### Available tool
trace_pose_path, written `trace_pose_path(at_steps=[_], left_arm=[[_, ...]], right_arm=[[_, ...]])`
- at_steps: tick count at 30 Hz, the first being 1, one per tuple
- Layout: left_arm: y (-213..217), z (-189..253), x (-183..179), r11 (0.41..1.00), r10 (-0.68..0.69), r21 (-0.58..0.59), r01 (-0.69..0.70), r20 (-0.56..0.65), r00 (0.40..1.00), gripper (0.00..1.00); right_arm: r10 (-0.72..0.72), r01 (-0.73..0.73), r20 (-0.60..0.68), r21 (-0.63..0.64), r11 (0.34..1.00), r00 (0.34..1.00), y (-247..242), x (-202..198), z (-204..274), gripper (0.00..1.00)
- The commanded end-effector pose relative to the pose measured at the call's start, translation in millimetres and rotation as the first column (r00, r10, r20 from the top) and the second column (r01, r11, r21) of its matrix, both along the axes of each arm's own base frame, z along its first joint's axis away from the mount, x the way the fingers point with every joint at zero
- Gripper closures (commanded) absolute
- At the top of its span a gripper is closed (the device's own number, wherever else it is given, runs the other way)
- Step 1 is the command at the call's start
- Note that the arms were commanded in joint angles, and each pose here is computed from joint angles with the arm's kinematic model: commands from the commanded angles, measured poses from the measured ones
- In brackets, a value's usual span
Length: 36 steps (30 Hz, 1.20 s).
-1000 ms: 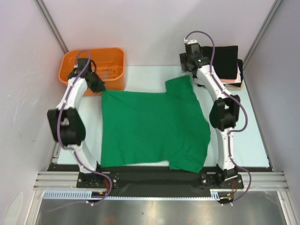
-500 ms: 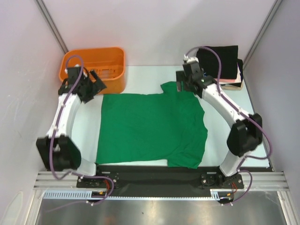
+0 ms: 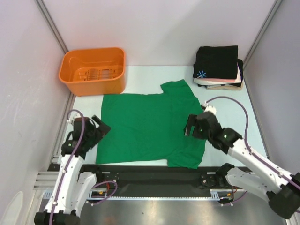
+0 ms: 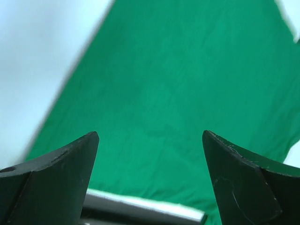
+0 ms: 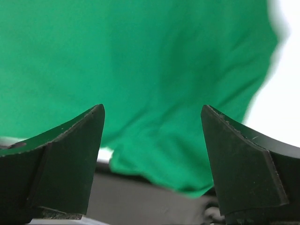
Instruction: Fold and stack the t-shirts
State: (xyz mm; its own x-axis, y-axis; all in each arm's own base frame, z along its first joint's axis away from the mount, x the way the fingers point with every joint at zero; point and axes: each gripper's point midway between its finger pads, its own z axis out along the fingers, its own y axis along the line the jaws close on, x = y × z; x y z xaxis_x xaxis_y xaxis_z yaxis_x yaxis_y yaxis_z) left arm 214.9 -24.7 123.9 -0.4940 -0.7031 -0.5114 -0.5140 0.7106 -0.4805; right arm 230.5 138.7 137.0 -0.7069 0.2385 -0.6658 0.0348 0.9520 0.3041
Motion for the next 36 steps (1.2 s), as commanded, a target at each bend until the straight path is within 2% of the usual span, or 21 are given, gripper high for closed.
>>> trace_pose_path(at_steps=[1, 2, 4, 5, 8, 11, 15, 21, 25, 30, 35, 36], left_arm=[[-12, -14, -21, 0.999, 0.041, -0.024, -0.043, -0.067, 0.997, 0.02], [-21, -19, -31, 1.0, -0.003, -0.004, 0.003, -0.115, 0.993, 0.02], [-27, -30, -37, 0.999, -0.029, 0.03, 0.035, -0.173, 0.984, 0.03], [-40, -38, -47, 0.993, -0.097, 0.041, 0.109, -0.23, 0.968, 0.03], [-55, -65, -72, 0.979, -0.147, 0.082, 0.187, -0.359, 0.922, 0.02], [-49, -73, -94, 0.977, -0.118, 0.116, 0.179, -0.405, 0.907, 0.02], [-45, -73, -110, 0.987, -0.087, 0.091, 0.134, -0.402, 0.911, 0.05], [-43, -95, -112, 0.989, -0.031, 0.114, 0.091, -0.441, 0.897, 0.1], [-44, -96, -103, 0.993, -0.003, 0.109, 0.051, -0.402, 0.915, 0.15], [-37, -125, -118, 0.993, 0.034, 0.117, 0.022, -0.452, 0.891, 0.17], [-33, -122, -104, 0.993, 0.062, 0.118, -0.018, -0.381, 0.923, 0.3], [-33, -121, -102, 0.993, 0.062, 0.12, -0.019, -0.371, 0.927, 0.36]], right_arm=[[-0.067, 0.07, -0.031, 0.098, 0.993, 0.997, 14, -28, -5, 0.13], [-0.027, 0.03, -0.044, 0.088, 0.996, 0.999, 21, -41, -10, 0.12], [-0.043, 0.049, -0.058, 0.096, 0.994, 0.997, 23, -50, -17, 0.11], [-0.036, 0.042, -0.074, 0.088, 0.995, 0.997, 23, -55, -25, 0.11], [-0.006, 0.016, -0.095, 0.097, 0.995, 0.995, 30, -63, -33, 0.11], [0.009, 0.001, -0.102, 0.094, 0.996, 0.995, 31, -65, -37, 0.11], [0.021, -0.009, -0.103, 0.116, 0.993, 0.995, 29, -71, -43, 0.11], [0.044, -0.028, -0.101, 0.157, 0.987, 0.994, 35, -74, -46, 0.11], [0.044, -0.028, -0.103, 0.152, 0.988, 0.994, 32, -76, -48, 0.11], [0.04, -0.022, -0.112, 0.154, 0.988, 0.993, 27, -80, -54, 0.11], [0.043, -0.026, -0.116, 0.143, 0.989, 0.992, 24, -83, -58, 0.12], [0.041, -0.025, -0.117, 0.142, 0.99, 0.992, 24, -82, -57, 0.12]])
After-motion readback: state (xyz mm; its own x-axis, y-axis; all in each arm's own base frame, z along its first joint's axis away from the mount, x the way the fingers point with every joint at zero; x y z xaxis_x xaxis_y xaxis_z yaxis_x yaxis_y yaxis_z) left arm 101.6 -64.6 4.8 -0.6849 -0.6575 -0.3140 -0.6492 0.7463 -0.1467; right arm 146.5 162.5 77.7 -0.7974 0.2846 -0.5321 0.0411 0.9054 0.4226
